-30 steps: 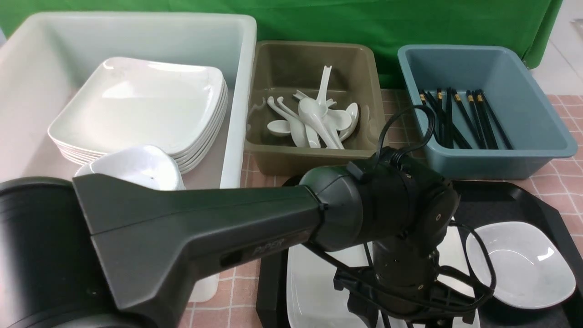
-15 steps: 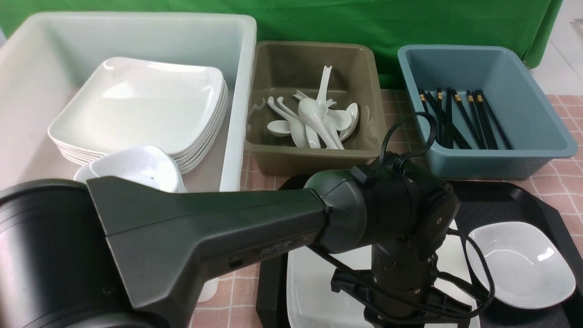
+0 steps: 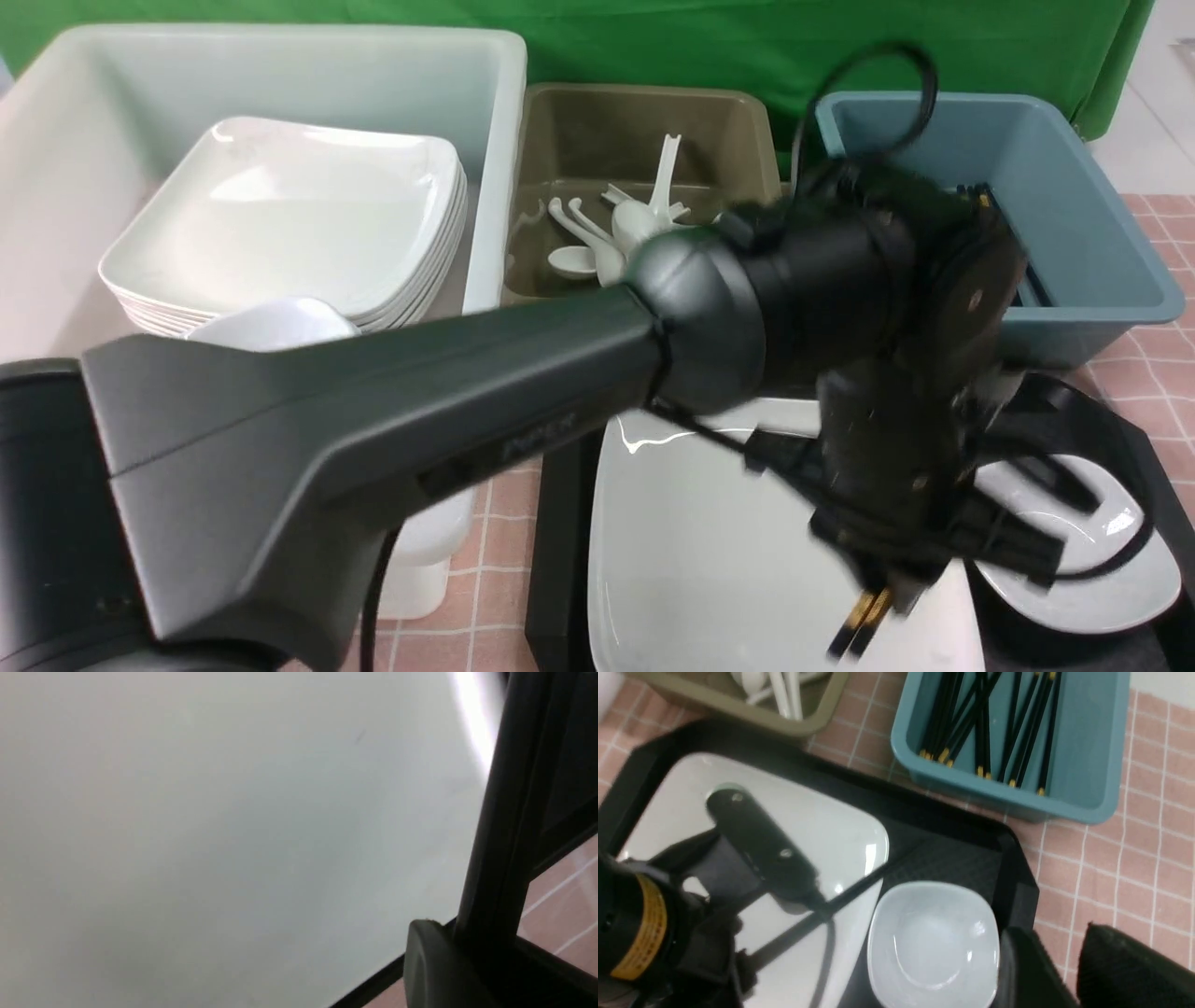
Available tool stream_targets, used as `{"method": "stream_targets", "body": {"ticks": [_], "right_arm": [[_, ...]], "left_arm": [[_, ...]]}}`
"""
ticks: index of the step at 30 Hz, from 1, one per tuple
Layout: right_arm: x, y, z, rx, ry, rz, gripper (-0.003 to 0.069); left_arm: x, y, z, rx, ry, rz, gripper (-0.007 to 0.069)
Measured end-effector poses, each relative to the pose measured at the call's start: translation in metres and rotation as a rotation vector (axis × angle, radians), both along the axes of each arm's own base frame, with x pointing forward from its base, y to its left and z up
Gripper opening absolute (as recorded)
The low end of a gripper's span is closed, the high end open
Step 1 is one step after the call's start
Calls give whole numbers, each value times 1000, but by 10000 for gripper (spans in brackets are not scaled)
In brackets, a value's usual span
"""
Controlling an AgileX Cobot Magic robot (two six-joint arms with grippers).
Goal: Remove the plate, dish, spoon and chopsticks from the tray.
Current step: Use the left arm to put the chopsticks into the small storage box on the right
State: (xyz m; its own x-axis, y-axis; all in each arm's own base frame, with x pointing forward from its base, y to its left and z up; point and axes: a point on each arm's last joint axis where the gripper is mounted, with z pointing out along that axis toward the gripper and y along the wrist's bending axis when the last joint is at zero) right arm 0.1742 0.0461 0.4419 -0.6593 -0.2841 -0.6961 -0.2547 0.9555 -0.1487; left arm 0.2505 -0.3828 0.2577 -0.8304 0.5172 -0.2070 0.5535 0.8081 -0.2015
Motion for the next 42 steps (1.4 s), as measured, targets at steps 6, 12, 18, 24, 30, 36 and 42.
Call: {"method": "stream_targets", "body": {"ticks": [6, 12, 18, 24, 30, 36, 42], "right_arm": [[-15, -5, 13, 33, -94, 4, 239], [-17, -6, 14, 35, -100, 4, 240], [-17, -6, 14, 35, -100, 4, 240], [-17, -6, 14, 35, -100, 4, 240], [-17, -6, 14, 35, -100, 5, 240], [-17, -6, 14, 35, -100, 5, 240], [-17, -6, 14, 37, -108, 6, 240]], "left_arm": [[55, 2, 44, -193, -103, 83, 85], [108, -5, 29, -385, -39, 167, 85], [126, -19, -4, -562, 147, 227, 85], [140, -24, -20, -742, 353, 345, 85], [151, -22, -19, -846, 468, 484, 85], [160, -17, -13, -918, 583, 638, 85], [173, -12, -18, -961, 707, 827, 85]]}}
